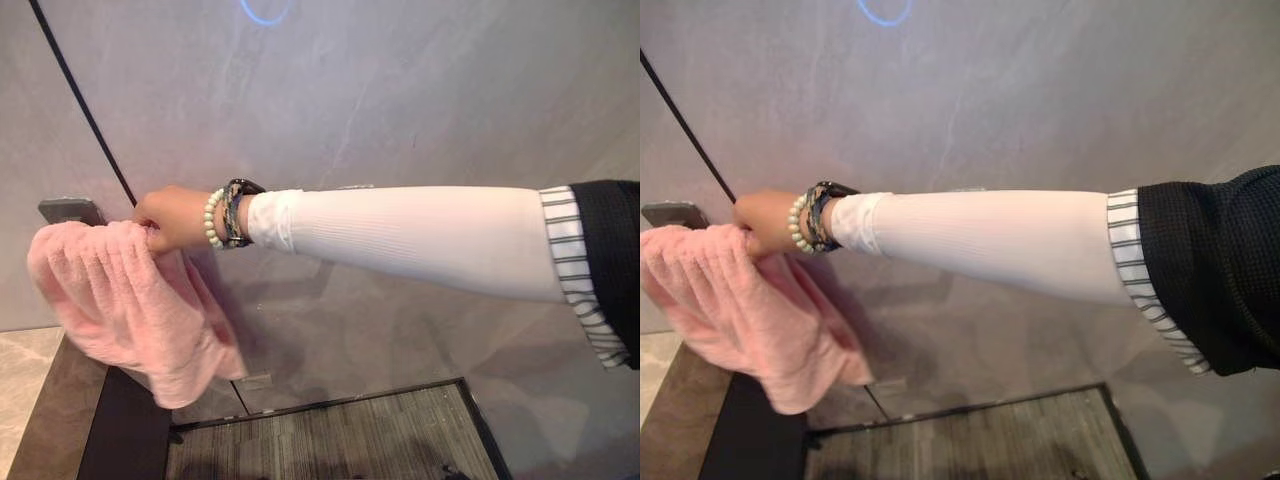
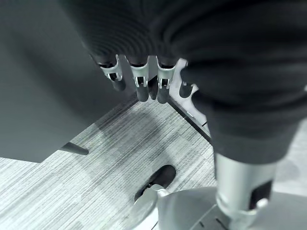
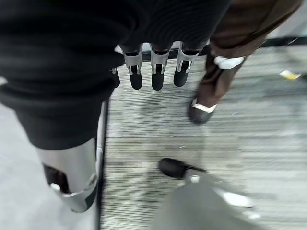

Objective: Put brush and paste in cup on sink, flatten towel.

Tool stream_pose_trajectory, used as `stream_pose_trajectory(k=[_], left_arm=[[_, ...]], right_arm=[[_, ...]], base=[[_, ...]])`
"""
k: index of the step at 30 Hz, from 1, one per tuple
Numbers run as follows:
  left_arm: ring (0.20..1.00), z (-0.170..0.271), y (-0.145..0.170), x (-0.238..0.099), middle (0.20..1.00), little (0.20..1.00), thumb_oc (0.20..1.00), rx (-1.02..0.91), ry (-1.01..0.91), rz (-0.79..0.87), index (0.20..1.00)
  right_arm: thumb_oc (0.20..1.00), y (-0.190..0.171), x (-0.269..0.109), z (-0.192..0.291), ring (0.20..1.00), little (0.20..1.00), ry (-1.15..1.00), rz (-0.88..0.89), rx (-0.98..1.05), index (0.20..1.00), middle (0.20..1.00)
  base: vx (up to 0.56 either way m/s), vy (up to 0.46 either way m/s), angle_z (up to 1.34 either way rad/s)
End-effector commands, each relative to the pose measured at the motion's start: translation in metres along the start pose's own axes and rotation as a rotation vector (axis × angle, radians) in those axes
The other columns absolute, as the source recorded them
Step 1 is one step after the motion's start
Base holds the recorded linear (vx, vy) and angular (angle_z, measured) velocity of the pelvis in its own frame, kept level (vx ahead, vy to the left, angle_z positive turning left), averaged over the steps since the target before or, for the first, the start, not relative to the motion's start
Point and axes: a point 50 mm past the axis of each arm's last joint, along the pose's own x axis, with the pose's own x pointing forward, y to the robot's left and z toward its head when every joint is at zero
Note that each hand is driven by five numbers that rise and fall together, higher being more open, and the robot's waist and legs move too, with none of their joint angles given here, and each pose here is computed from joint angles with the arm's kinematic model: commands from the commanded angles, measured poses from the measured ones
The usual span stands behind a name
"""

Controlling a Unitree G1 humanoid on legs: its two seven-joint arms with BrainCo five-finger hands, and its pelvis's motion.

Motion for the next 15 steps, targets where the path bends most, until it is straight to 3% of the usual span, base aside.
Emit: stream_pose_trajectory(k=[1,4,12,15], left_arm=[[1.0,0.031,0.01,0.003,1.0,1.0,1.0,0.088,-0.124,0.032,1.0],[1.0,0.059,0.018,0.001,1.0,1.0,1.0,0.258,-0.298,0.086,1.0],[1.0,0.07,0.017,-0.005,1.0,1.0,1.0,0.441,-0.446,0.074,1.0],[1.0,0.107,0.018,-0.027,1.0,1.0,1.0,0.592,-0.73,0.043,1.0]], right_arm=[[1.0,-0.019,0.003,0.018,1.0,1.0,-0.058,-0.059,0.066,1.0,1.0],[1.0,-0.025,0.003,0.027,1.0,1.0,-0.106,-0.087,0.137,1.0,1.0],[1.0,-0.032,-0.003,0.063,1.0,1.0,-0.327,-0.079,0.153,1.0,1.0],[1.0,-0.035,-0.01,0.08,1.0,1.0,-0.445,-0.044,0.175,1.0,1.0]], base=[[0.0,0.0,0.0],[0.0,0.0,0.0],[-0.03,-0.011,0.0],[0.0,0.0,0.0]])
